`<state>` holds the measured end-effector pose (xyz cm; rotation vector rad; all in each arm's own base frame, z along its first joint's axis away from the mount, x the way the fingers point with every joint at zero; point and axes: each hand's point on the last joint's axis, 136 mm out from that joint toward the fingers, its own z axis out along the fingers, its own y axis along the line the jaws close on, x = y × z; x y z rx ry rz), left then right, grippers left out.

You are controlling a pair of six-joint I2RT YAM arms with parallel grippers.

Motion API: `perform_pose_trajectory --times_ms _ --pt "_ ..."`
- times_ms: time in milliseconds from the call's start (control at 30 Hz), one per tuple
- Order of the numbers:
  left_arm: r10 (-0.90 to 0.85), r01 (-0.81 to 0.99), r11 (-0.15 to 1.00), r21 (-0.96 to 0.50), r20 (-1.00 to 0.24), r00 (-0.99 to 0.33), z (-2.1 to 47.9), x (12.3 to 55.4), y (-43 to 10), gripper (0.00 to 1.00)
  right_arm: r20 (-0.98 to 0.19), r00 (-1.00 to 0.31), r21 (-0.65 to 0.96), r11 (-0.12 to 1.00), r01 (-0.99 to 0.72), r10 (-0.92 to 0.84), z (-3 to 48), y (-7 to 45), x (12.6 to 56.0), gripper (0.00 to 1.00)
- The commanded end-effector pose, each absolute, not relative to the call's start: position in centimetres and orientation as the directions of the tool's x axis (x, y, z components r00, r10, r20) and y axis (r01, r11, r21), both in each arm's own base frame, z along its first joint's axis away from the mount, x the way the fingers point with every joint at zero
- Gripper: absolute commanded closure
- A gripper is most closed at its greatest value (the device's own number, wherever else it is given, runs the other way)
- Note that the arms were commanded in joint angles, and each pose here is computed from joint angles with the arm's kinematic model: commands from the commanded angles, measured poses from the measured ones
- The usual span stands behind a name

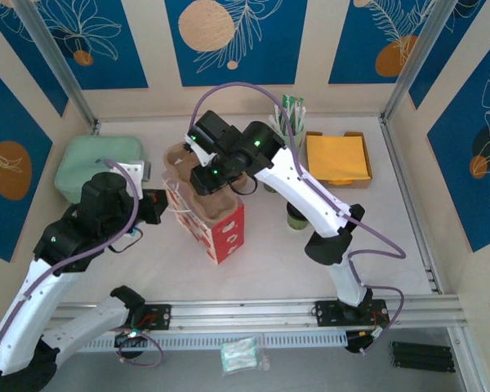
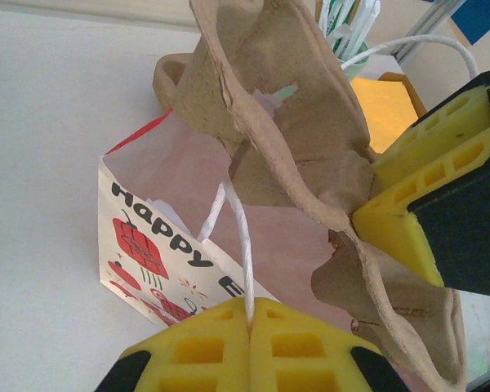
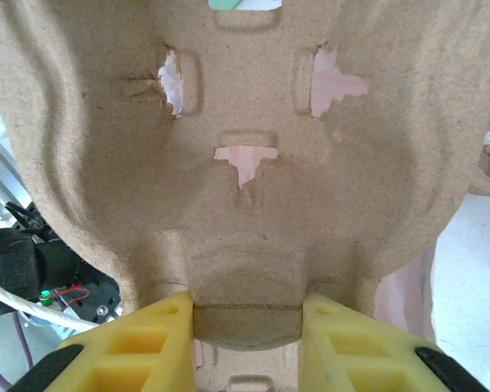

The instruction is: Pack the takeout coffee

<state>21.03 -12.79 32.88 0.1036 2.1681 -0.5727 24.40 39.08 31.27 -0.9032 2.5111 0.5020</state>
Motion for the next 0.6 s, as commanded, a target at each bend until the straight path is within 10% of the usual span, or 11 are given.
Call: perform_pose_trajectory --times_ms 0,567 --pt "-0.159 0.260 0.885 -0.386 -0.776 -0.611 33.3 20.9 -12.5 1.00 -0.483 -0.688 0.137 0.729 -0.671 -0.541 30.6 38.7 24.3 0.70" --pt "-0.164 0.269 0.875 -0.403 -0.769 -0.618 33.0 20.7 -12.8 1.00 -0.535 -0.688 0.161 0.741 -0.652 -0.490 32.0 39.5 24.8 0.70"
